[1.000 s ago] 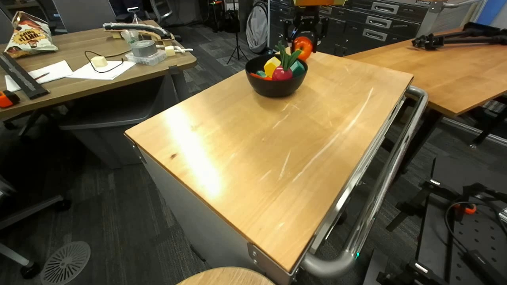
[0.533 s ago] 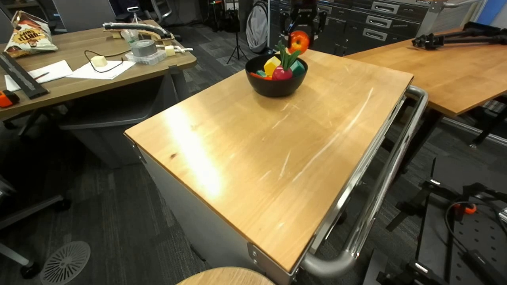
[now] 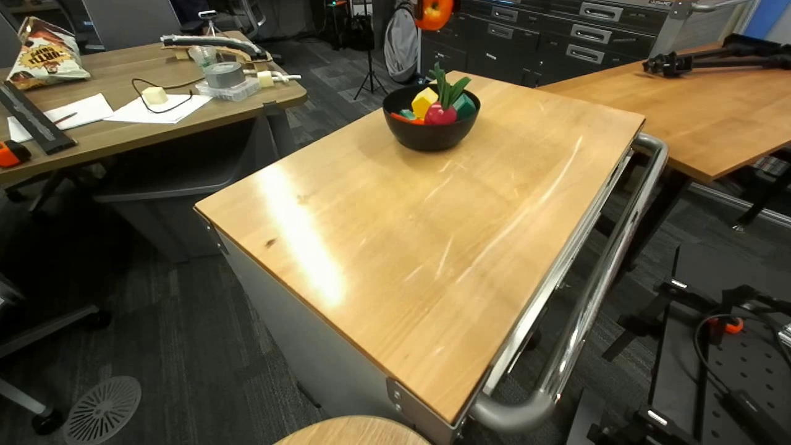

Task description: Move the apple to the left, take the radish and blocks out of the black bowl

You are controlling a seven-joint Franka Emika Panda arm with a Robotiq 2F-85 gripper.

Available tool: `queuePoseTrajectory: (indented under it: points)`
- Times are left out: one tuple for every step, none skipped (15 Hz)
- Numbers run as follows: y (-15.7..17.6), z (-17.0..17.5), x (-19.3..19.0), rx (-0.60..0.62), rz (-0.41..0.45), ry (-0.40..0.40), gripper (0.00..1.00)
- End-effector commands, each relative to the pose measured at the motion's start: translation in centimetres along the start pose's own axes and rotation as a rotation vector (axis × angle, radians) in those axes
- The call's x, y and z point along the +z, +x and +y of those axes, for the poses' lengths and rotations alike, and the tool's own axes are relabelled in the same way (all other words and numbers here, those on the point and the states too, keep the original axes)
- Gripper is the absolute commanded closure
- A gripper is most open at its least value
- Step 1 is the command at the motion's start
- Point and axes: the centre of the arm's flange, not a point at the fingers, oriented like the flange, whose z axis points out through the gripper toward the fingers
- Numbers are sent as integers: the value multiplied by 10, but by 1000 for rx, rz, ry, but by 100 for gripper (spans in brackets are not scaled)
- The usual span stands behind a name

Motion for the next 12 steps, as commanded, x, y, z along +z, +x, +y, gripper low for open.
queuePoseTrajectory:
  points:
    - [-71,-29,-26,-191,21,-65,47]
    - [-81,-35,-28,-244,22,-86,47]
    - [-90,-38,-28,-297,12,-104,47]
    - [-99,-37,-26,-351,4,-126,47]
    - [-107,-34,-23,-404,-6,-145,47]
    - [-116,-29,-17,-456,-4,-161,47]
    - [-122,-25,-12,-509,1,-168,47]
    - [-129,-21,-6,-561,5,-169,47]
    - [-137,-19,1,-611,15,-165,47]
    - [-144,-18,6,-660,24,-157,47]
    - [-155,-19,10,-704,42,-140,47]
    - [-165,-21,14,-745,62,-118,47]
